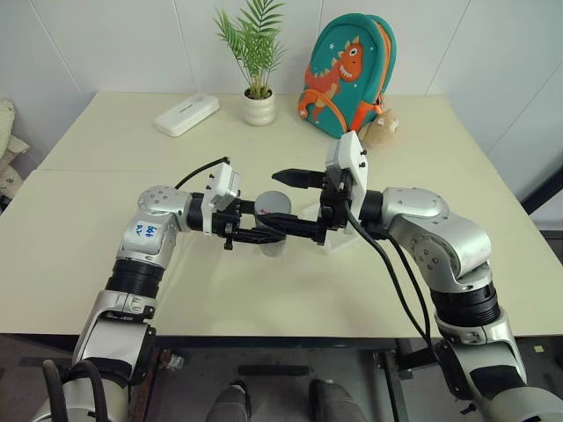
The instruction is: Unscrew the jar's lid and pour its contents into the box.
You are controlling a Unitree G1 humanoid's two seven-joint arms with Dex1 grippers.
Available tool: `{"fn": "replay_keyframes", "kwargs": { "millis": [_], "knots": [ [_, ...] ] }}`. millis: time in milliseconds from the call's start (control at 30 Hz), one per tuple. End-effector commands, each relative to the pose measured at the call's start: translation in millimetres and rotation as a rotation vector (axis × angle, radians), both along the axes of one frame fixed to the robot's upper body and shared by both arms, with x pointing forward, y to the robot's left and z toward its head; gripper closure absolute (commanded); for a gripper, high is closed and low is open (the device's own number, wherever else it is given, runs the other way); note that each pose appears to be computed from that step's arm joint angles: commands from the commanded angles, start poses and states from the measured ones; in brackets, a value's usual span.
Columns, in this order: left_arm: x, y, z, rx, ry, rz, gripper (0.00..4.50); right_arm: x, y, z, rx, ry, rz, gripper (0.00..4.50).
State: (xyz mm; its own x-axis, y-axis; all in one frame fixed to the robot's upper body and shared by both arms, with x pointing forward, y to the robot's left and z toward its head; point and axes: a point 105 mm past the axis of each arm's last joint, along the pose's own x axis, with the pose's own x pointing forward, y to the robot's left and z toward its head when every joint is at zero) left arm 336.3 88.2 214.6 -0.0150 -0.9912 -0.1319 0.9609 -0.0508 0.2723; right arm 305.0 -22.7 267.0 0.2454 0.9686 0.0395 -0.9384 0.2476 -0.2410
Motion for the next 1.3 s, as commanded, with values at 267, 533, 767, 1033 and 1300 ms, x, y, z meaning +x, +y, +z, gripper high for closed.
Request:
{"fn": "replay_keyframes", "kwargs": {
  "millis": [267,533,767,1033,1300],
  "knots": [
    [-3,-5,15,-0.028,-0.051,-0.031,2.56,-4,21,7,0.019,-0.039,0.029,0.02],
    [-6,-5,17,-0.024,-0.051,-0.049,2.56,11,16,7,0.002,-0.062,-0.044,0.02],
    [-10,-3,17,-0.029,-0.052,-0.057,2.56,20,-7,10,-0.027,-0.086,-0.11,0.02],
    [-9,1,17,-0.037,-0.054,-0.05,2.56,16,-25,10,-0.06,-0.086,-0.141,0.02],
    [-9,3,15,-0.039,-0.05,-0.045,2.56,9,-36,12,-0.079,-0.087,-0.155,0.02]
  ]
}}
